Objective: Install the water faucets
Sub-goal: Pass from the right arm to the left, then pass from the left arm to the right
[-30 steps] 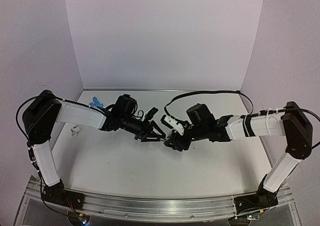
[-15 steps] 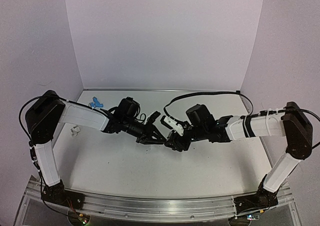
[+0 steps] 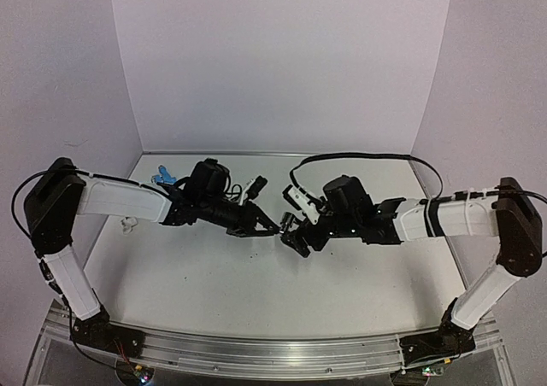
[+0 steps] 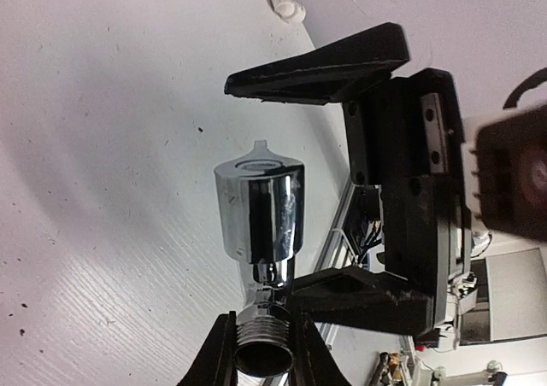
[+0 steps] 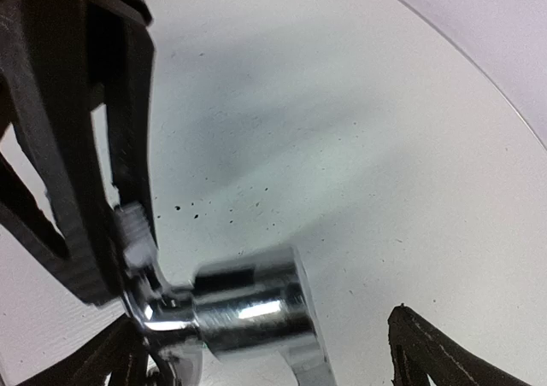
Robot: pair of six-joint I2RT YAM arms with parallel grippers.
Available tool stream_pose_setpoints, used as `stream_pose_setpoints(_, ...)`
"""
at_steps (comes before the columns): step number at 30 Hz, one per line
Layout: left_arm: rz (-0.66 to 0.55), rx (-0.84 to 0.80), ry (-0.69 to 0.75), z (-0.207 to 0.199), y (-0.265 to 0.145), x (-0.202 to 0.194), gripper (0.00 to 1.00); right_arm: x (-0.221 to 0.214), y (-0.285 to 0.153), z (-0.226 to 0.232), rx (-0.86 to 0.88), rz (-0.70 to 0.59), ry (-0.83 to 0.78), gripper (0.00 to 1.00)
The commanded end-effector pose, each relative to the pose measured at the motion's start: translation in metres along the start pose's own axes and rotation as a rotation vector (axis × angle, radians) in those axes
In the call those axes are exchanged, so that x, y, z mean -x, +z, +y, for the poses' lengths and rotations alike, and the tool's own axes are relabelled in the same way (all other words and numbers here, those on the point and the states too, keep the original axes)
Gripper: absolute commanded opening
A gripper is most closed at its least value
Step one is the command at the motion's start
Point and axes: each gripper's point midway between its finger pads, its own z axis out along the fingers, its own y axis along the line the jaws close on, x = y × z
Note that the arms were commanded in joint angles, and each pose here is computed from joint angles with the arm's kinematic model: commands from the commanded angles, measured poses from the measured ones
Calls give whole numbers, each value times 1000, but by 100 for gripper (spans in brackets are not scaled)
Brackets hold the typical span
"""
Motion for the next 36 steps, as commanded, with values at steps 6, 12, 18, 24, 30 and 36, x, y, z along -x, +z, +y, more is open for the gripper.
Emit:
stream_pose_setpoints(6,-396,82,285,-60,-88,63,0,57,-82,-40,-201,-346,322,98)
stream_pose_setpoints(12,-548,-34,384,-113,-128,74,0,91,-116,-37,-48,-582,493,98)
stream_pose_setpoints(18,-589,-217,450,-159,-149,68,0,147,-134,-7,331,-620,524,98)
stream_pose_setpoints(24,-598,-282,452,-171,-156,65,0,192,-145,26,672,-607,571,98)
stream_pose_setpoints(30,-599,-322,429,-174,-154,65,0,205,-140,35,785,-616,557,97)
stream_pose_setpoints(36,-585,-336,424,-174,-150,66,0,205,-127,35,799,-609,579,68)
